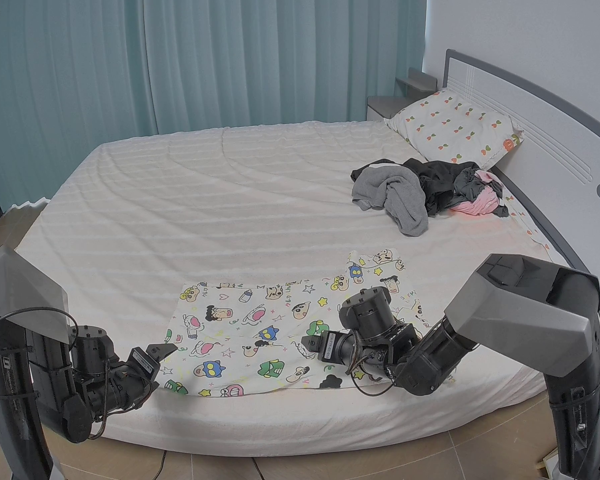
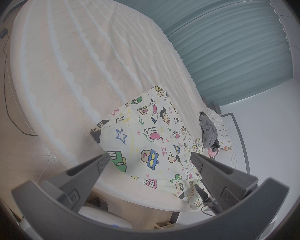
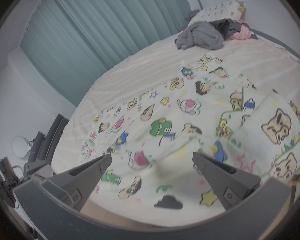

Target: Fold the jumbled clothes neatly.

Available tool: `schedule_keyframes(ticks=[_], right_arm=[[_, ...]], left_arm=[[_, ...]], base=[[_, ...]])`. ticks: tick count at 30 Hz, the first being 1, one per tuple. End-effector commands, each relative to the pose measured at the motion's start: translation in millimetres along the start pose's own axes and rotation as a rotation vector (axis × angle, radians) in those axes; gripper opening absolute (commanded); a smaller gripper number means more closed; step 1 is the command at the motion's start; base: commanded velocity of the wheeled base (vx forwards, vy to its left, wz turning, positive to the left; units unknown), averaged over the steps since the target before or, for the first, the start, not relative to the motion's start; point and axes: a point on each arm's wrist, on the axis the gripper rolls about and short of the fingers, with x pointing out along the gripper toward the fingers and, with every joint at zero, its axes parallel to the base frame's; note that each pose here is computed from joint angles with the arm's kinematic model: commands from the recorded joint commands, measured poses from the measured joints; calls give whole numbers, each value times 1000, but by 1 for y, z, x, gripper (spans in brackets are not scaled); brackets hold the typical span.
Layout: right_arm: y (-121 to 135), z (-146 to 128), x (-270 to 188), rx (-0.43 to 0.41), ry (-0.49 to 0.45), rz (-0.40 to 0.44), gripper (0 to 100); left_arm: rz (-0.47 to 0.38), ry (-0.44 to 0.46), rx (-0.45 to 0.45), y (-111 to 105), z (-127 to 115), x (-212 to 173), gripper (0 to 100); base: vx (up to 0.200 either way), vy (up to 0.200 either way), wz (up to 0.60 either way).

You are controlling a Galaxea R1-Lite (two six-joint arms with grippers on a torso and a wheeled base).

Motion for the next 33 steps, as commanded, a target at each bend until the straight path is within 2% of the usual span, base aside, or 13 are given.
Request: schedule_keyframes(ticks=[1, 6, 8, 11, 16, 23, 28, 30, 31, 33], right_arm=[[3, 7, -19, 9, -14, 17, 100], [-8, 18, -41, 44, -15, 41, 100], [-31, 23, -39, 65, 6, 22, 100], [-46, 16, -27, 78, 33, -19, 100], [-58, 3, -8, 71, 76, -52, 100], [-55, -7, -1, 33, 107, -43, 100], [-44, -10, -4, 25, 109, -8, 100], [-40, -6, -6, 27, 90, 7, 100], [-36, 4, -13, 37, 45, 36, 100], [-35, 12, -26, 44, 12, 45, 100]], left_arm=[[-14, -8, 3, -1, 1, 0, 100], [-14, -8, 3, -1, 1, 0, 100], [-14, -8, 3, -1, 1, 0, 100], [-12, -8, 2, -1, 1, 0, 100], [-12, -8, 2, -1, 1, 0, 100], [-13, -9, 3, -1, 1, 0, 100], [-12, -8, 2, -1, 1, 0, 100], [-12, -8, 2, -1, 1, 0, 100], [-12, -8, 2, -1, 1, 0, 100], [-12, -8, 2, -1, 1, 0, 100]], base=[[0, 0, 0], [0, 0, 0], [0, 0, 0], [0, 0, 0], [0, 0, 0], [0, 0, 0], [0, 0, 0], [0, 0, 0], [0, 0, 0], [0, 0, 0]])
